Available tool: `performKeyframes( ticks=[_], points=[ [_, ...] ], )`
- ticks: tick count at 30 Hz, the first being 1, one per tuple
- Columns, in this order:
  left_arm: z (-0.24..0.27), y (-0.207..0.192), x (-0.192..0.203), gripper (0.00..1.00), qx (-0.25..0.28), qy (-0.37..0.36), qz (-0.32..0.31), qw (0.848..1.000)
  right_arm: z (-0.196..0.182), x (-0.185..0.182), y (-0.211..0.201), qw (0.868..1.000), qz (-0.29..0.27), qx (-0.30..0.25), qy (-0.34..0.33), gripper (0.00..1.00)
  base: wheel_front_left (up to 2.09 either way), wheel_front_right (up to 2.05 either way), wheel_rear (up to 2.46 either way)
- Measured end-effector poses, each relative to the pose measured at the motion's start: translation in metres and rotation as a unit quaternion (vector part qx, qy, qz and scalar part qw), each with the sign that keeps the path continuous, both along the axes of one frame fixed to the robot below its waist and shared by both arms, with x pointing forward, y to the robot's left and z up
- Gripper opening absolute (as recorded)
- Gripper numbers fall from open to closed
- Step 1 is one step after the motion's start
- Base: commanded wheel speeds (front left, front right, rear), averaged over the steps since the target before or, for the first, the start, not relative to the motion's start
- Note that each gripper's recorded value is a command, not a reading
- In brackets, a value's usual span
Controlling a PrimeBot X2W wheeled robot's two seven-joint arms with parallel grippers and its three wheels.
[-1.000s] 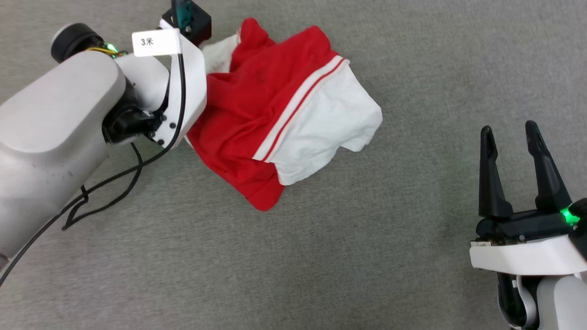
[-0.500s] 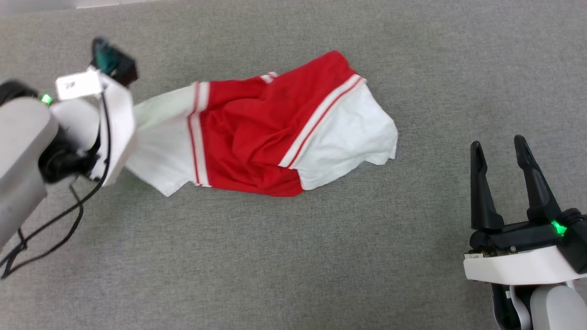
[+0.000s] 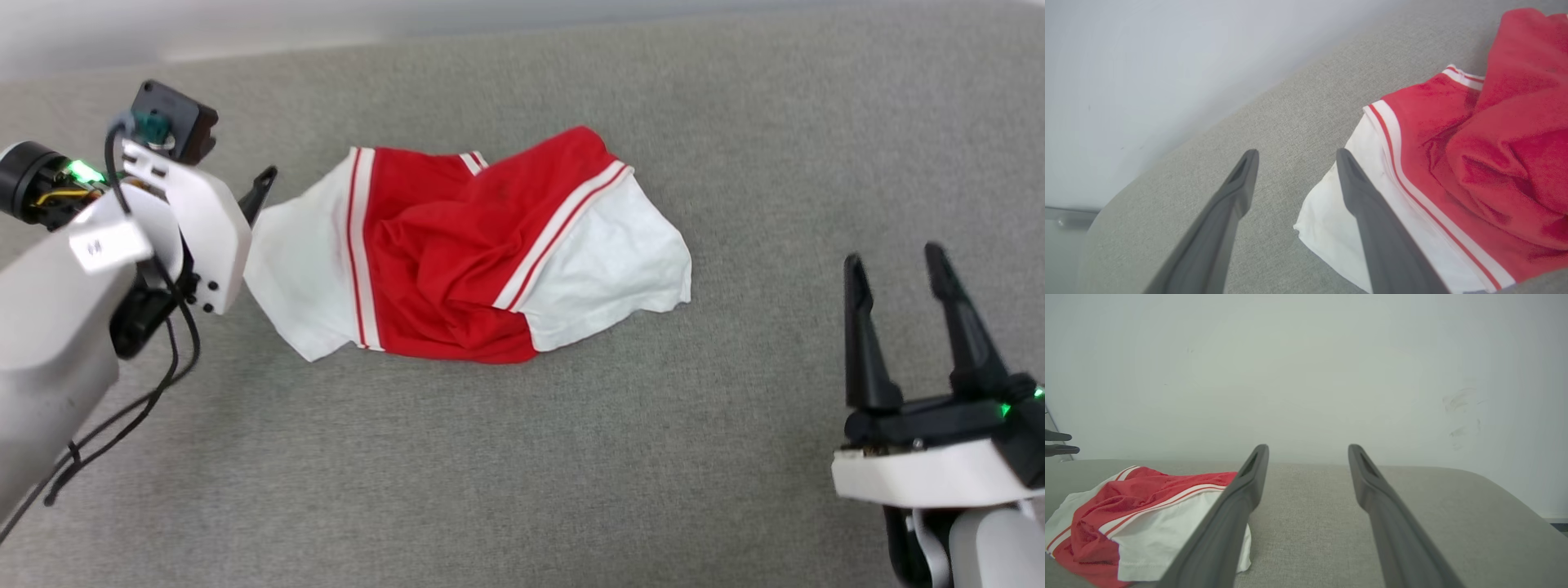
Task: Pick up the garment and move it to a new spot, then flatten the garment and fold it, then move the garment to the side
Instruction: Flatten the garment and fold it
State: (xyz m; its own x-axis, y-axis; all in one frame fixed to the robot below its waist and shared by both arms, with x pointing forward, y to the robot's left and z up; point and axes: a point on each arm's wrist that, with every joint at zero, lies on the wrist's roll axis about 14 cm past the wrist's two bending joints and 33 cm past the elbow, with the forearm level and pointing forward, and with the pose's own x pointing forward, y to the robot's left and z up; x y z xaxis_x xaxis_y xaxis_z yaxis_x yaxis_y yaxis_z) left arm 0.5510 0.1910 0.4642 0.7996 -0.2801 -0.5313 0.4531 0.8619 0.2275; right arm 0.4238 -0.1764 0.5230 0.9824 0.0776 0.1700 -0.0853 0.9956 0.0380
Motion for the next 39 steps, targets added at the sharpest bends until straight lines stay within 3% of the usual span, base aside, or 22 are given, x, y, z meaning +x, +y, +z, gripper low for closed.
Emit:
performKeyframes(
  ticks=[7, 17, 22, 26, 30, 33, 39],
  points=[
    [0.068, 0.005, -0.011, 1.00, -0.053, -0.197, 0.026, 0.979, 0.077, 0.013, 0.012, 0.992, 0.016, -0.045, -0.117, 1.00, 0.00, 0.00, 0.00],
    [0.101, 0.018, -0.060, 1.00, -0.099, -0.302, 0.123, 0.940, 0.159, 0.039, 0.046, 0.956, 0.098, -0.140, -0.238, 1.00, 0.00, 0.00, 0.00],
    [0.097, 0.023, -0.091, 1.00, -0.100, -0.333, 0.163, 0.923, 0.167, 0.057, 0.067, 0.944, 0.148, -0.175, -0.238, 1.00, 0.00, 0.00, 0.00],
    [0.099, 0.028, -0.110, 1.00, -0.100, -0.356, 0.192, 0.909, 0.153, 0.080, 0.087, 0.947, 0.188, -0.204, -0.162, 1.00, 0.00, 0.00, 0.00],
    [0.096, 0.032, -0.124, 1.00, -0.103, -0.368, 0.218, 0.898, 0.104, 0.102, 0.094, 0.945, 0.217, -0.243, -0.009, 1.00, 0.00, 0.00, 0.00],
    [0.089, 0.036, -0.131, 1.00, -0.102, -0.365, 0.232, 0.896, 0.052, 0.104, 0.096, 0.922, 0.246, -0.269, 0.133, 1.00, 0.00, 0.00, 0.00],
    [0.077, 0.043, -0.133, 1.00, -0.103, -0.360, 0.253, 0.892, -0.028, 0.088, 0.090, 0.847, 0.284, -0.276, 0.354, 1.00, 0.00, 0.00, 0.00]
  ],
)
